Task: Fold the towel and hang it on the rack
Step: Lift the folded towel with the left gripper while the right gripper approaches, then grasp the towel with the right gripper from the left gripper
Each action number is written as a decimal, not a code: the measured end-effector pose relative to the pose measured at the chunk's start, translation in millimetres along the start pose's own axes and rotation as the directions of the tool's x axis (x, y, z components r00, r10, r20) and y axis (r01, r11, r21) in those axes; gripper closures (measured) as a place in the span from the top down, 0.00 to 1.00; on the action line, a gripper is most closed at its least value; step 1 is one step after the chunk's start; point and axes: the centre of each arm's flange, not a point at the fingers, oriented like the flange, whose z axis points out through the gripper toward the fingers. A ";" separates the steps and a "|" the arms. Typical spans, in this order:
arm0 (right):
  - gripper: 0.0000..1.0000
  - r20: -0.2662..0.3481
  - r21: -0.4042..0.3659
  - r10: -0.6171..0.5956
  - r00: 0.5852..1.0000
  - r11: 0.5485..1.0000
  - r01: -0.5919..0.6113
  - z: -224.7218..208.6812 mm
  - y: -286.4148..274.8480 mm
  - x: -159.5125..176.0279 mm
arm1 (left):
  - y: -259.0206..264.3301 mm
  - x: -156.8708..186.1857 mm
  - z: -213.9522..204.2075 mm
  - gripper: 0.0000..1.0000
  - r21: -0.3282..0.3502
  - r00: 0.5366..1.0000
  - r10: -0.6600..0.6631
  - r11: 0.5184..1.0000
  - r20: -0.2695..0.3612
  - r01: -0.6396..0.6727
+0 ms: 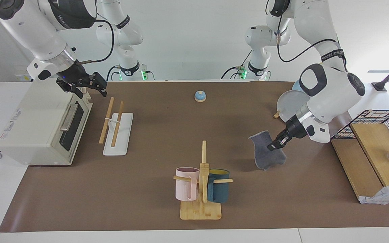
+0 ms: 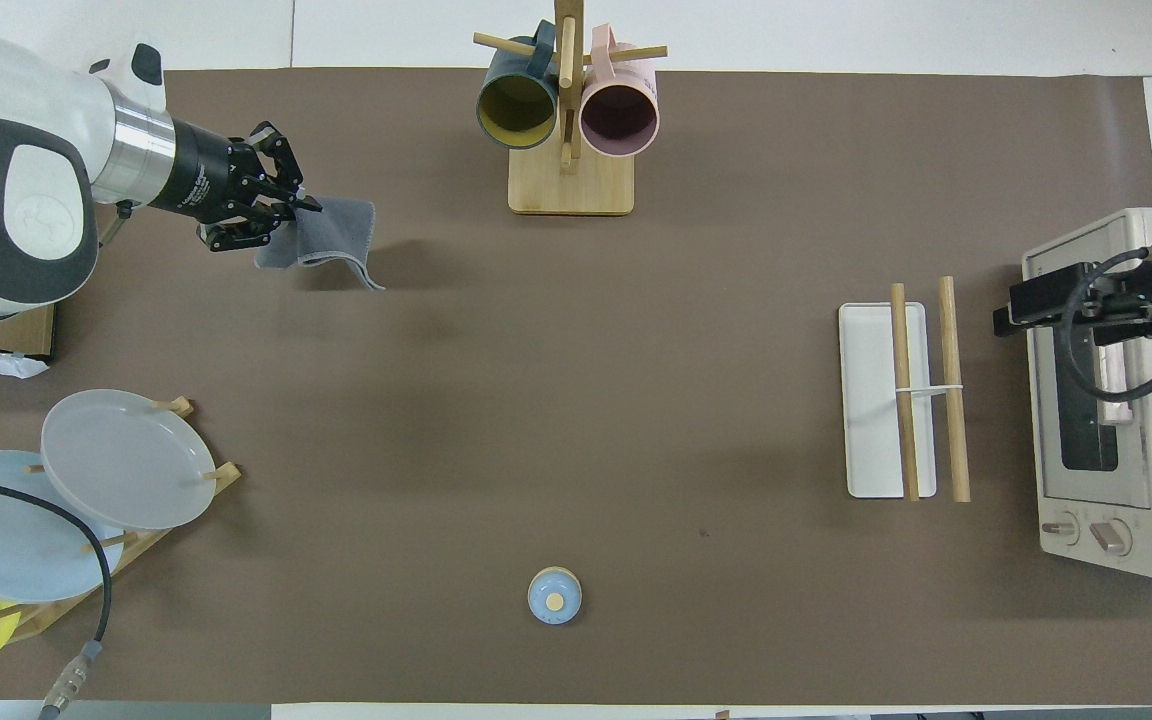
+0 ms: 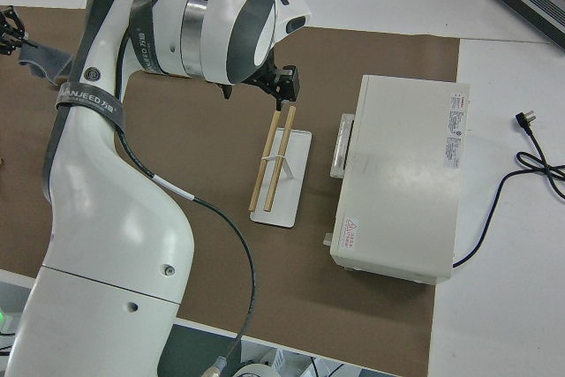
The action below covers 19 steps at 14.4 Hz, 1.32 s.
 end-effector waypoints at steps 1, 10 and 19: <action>1.00 0.012 0.047 0.062 0.998 0.997 -0.062 2.6 -11.3 -1.7 | 7.5 -17.5 -4.5 0.08 -0.005 0.996 -0.086 0.996 -0.001 0.086; 1.00 0.285 0.390 0.625 0.727 0.617 -0.683 39.4 -171.2 -28.4 | 37.4 -112.7 -57.3 0.08 -0.096 0.693 -0.717 0.686 0.077 0.721; 1.00 0.467 0.488 0.732 0.496 0.255 -0.835 80.0 -242.8 -32.1 | 53.2 -212.3 -40.5 0.08 -0.049 0.484 -0.861 0.483 0.154 0.874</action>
